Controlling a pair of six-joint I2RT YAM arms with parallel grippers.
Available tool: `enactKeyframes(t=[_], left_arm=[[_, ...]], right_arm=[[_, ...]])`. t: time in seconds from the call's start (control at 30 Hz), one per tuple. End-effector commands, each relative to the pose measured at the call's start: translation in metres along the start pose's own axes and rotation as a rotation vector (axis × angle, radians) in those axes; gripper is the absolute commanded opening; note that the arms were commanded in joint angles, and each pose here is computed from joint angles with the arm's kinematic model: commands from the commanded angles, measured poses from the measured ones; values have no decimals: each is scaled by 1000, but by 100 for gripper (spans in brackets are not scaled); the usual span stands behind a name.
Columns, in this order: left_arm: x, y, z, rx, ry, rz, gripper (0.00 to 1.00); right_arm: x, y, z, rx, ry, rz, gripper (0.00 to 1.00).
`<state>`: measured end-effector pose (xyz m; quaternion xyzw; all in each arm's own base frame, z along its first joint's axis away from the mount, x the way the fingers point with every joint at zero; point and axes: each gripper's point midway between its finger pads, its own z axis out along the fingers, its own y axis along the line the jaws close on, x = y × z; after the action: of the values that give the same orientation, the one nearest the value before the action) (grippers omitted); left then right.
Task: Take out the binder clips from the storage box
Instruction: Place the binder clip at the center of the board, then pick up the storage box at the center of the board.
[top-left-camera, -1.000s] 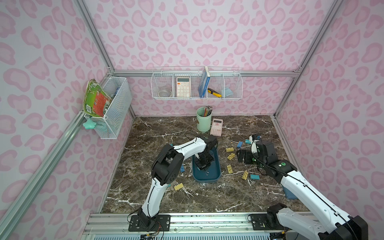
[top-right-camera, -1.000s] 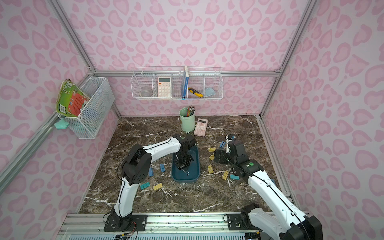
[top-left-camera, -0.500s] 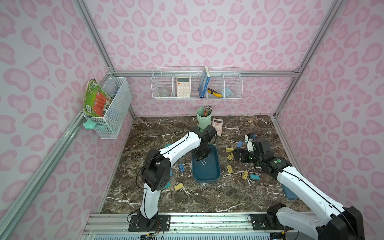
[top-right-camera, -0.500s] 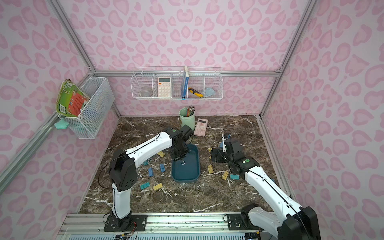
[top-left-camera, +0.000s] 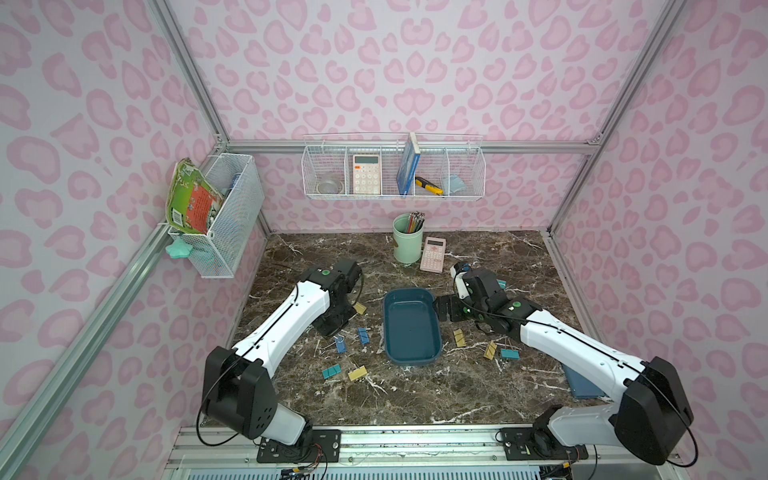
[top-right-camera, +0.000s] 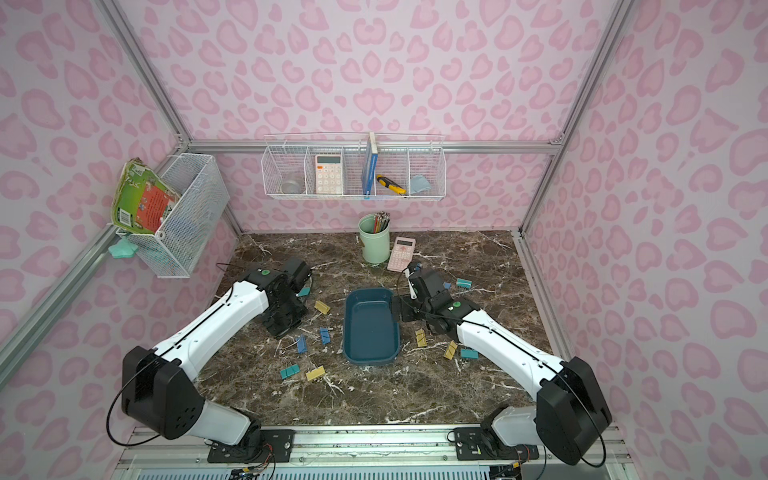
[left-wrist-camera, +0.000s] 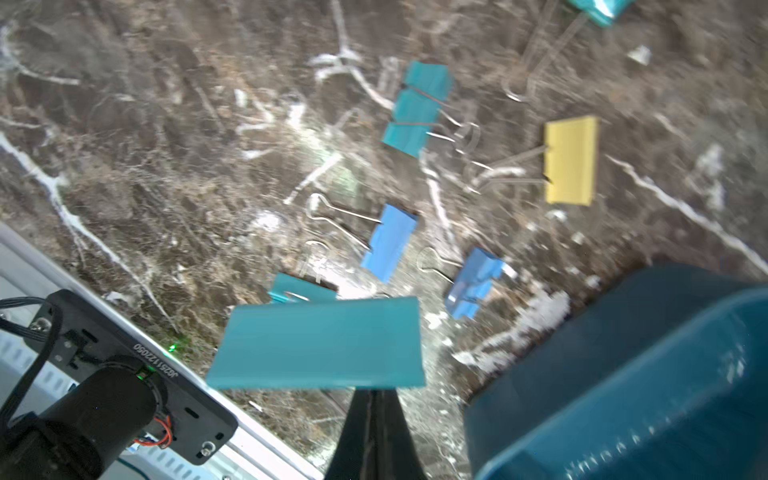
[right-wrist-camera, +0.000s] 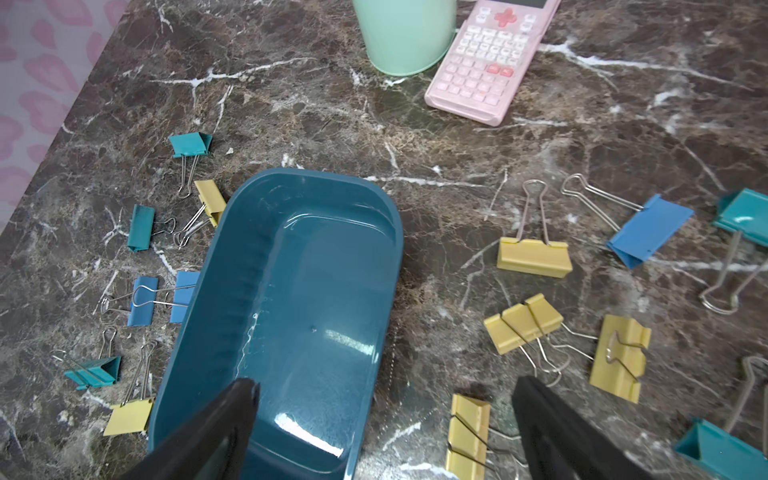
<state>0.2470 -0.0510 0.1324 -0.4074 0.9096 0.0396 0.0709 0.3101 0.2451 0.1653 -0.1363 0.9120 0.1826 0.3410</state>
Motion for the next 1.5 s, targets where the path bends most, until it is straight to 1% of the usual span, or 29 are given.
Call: enactKeyframes(t=[0.0,0.07,0.13,0.2,0.33,0.4,0.47,0.53,0.57,0.6,0.63,0.7,0.77,0.8,0.9,0.93,0.97,1.0,1.03,1.07,1.1,1.17,1.23,1.27,1.37,1.47], left_arm=[[-8,31,15,-13,15,-43,0],[-13,45,27,-17,26,-75,0],[-19,51,39,-5,42,-97,0],[-24,54,50,0,55,-103,0],[-41,56,66,-29,38,-90,0],[-46,56,77,-37,58,-96,0],[-47,59,90,-58,84,-105,0],[-45,64,103,-81,120,-126,0],[-44,65,109,-83,135,-131,0],[-42,66,114,-86,145,-131,0],[-41,66,119,-86,154,-133,3],[-37,66,127,-87,175,-127,8],[-36,66,130,-90,183,-121,10],[-36,66,131,-91,182,-118,13],[-36,67,130,-95,181,-109,26],[-36,67,128,-94,182,-111,37],[-36,67,127,-91,183,-115,44],[-36,68,123,-90,182,-122,51],[-36,68,118,-87,176,-128,62],[-37,69,112,-81,167,-134,68],[-38,70,105,-72,153,-136,75],[-43,70,89,-50,121,-134,85],[-47,68,73,-19,100,-118,88],[-49,66,66,-4,93,-110,89],[-51,60,49,42,85,-88,90],[-52,54,37,98,70,-76,90]], right_arm=[[-3,8,6,-5,10,-4,99],[2,11,13,-10,48,-8,100],[10,13,21,-11,96,-13,100],[20,13,29,-10,141,-22,99],[39,15,41,-11,217,-20,99],[46,18,45,-23,246,-20,100],[53,21,48,-19,270,-17,93],[59,23,52,-21,300,-12,78],[62,23,54,-16,312,-8,73],[66,23,56,-10,324,-6,70],[70,22,58,2,337,-3,68],[77,20,62,21,357,-1,65],[83,17,65,46,374,-2,63],[87,15,68,62,385,0,63],[95,10,73,89,408,6,58],[97,9,75,93,414,6,55],[98,8,77,98,419,9,51],[101,7,78,103,428,10,43],[102,6,80,107,434,11,36],[103,6,81,111,440,10,30],[103,6,81,112,446,11,22],[104,6,82,115,461,17,11],[104,6,81,114,482,18,1],[102,6,80,113,490,19,0],[99,4,73,101,531,24,0],[100,-4,60,78,609,48,0]])
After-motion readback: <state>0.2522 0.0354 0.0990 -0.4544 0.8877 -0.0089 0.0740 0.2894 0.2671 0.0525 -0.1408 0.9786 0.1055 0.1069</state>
